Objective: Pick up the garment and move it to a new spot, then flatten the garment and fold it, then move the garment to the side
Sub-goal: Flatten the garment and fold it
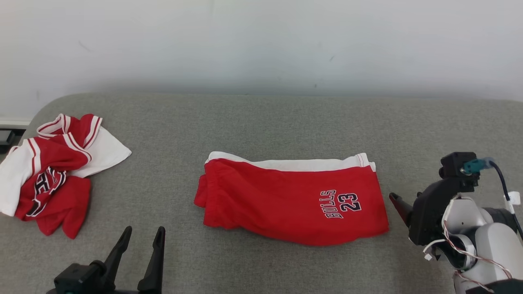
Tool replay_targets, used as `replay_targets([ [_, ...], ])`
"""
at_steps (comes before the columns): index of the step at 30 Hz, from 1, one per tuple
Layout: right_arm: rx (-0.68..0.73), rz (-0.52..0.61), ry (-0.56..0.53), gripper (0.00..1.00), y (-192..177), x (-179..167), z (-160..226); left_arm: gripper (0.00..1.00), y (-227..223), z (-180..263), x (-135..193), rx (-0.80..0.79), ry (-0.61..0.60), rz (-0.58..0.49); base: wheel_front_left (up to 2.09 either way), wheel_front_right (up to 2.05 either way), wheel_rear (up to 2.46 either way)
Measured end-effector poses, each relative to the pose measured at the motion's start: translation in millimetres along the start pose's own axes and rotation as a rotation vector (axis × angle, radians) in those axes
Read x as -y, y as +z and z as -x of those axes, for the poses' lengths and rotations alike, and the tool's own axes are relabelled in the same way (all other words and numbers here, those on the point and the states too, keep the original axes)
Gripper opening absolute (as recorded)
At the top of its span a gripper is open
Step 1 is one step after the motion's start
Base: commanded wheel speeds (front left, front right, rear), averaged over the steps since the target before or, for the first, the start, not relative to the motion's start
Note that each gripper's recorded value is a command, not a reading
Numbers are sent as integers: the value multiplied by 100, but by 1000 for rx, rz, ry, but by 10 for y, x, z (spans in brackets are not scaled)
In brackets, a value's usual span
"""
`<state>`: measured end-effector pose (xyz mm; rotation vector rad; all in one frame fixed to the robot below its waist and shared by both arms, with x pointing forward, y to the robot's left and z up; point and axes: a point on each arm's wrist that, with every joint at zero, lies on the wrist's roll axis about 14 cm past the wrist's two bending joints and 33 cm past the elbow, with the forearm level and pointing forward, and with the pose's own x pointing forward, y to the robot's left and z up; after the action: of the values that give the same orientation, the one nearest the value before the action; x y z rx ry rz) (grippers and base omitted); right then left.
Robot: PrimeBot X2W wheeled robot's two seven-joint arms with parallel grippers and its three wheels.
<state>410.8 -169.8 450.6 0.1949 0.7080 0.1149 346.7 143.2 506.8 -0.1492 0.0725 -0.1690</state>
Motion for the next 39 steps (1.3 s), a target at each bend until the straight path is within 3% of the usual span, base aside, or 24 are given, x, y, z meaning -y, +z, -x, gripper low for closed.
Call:
replay_targets([
  [7, -101, 28, -24, 100, -24, -12, -210, 100, -6, 10, -34, -2, 5, -4, 0, 0, 0],
  [22, -259, -51, -7, 100, -253, -118, -603, 100, -59, 81, -142, -18, 30, -8, 0, 0, 0],
  [35, -315, -116, 32, 100, -393, -318, -806, 100, -68, 94, -223, -15, 51, -11, 0, 0, 0],
  [37, -319, -119, 38, 66, -397, -352, -826, 100, -68, 105, -246, -14, 58, -12, 0, 0, 0],
  [38, -321, -117, 38, 41, -398, -364, -834, 100, -68, 110, -256, -13, 61, -12, 0, 0, 0],
  [39, -323, -116, 38, 25, -406, -371, -840, 100, -67, 114, -264, -12, 63, -12, 0, 0, 0],
])
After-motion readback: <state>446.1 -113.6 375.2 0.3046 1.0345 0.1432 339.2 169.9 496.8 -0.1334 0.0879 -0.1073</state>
